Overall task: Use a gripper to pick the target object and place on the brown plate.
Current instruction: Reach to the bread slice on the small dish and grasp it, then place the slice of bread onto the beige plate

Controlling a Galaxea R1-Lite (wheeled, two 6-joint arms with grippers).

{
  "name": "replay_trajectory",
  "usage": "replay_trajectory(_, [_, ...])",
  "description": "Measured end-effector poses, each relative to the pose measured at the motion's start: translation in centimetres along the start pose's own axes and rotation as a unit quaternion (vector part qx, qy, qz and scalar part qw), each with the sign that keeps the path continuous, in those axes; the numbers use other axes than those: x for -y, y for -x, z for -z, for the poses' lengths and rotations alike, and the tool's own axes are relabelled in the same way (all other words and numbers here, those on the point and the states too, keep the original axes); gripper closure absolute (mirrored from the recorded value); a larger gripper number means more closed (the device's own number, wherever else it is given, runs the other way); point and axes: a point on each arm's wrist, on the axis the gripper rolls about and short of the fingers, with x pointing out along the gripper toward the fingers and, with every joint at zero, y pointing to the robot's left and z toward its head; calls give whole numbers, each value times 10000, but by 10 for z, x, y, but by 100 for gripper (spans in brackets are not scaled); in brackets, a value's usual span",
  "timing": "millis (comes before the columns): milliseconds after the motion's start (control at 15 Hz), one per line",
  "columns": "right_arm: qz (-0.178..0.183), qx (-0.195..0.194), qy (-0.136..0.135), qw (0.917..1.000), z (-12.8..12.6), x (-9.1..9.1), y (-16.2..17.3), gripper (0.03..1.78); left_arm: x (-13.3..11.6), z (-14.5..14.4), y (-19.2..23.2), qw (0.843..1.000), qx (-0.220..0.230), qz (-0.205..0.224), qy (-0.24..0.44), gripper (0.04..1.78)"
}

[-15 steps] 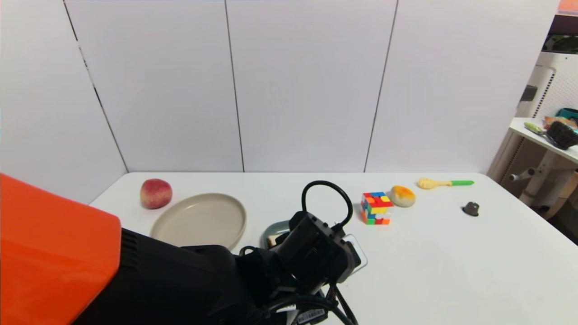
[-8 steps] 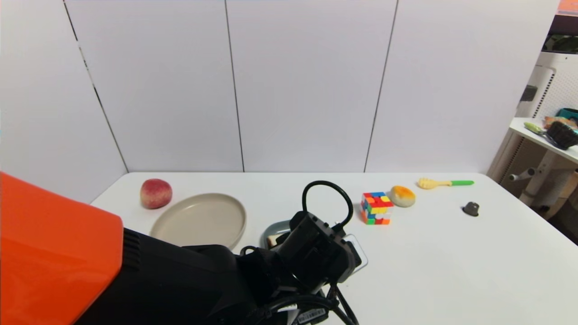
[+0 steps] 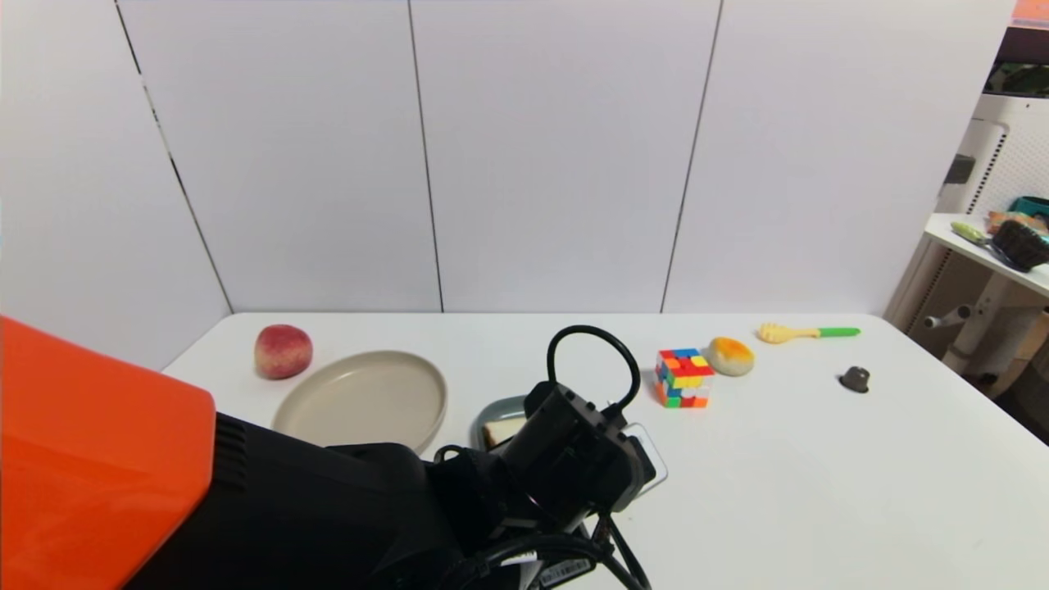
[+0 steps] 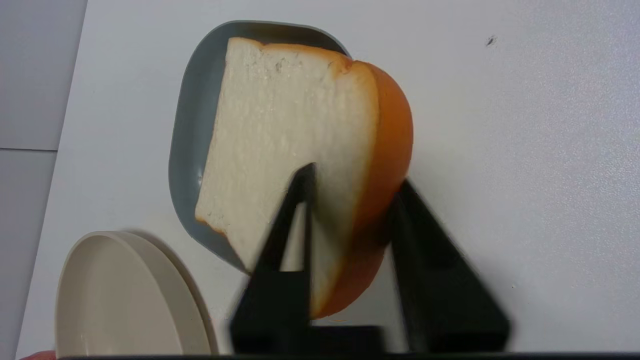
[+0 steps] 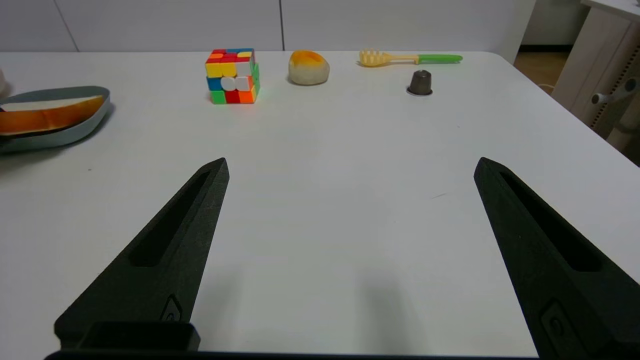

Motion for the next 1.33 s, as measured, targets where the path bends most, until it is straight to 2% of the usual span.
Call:
replay_trajectory(67, [0, 0, 0, 10000, 0, 0, 0, 12, 0, 0, 1, 10000, 10, -2, 4, 163])
replay_trajectory(400, [2, 0, 2, 10000, 0, 0, 0, 12, -6, -3, 10, 9999, 138, -60, 7, 163])
replay_trajectory(600, [0, 0, 3, 10000, 0, 0, 0, 12, -20, -7, 21, 9993, 292, -220, -48, 163])
replay_trajectory(800, [0, 0, 0, 10000, 0, 0, 0, 12, -50, -13, 40, 9967, 555, -582, -101, 163])
replay_trajectory(1000, [0, 0, 0, 10000, 0, 0, 0, 12, -94, -17, 72, 9889, 874, -1195, -76, 163])
replay_trajectory(1200, [2, 0, 0, 10000, 0, 0, 0, 12, -133, -7, 106, 9777, 1046, -1802, 272, 163])
replay_trajectory(1333, [0, 0, 0, 10000, 0, 0, 0, 12, -152, 10, 123, 9705, 981, -2144, 509, 163])
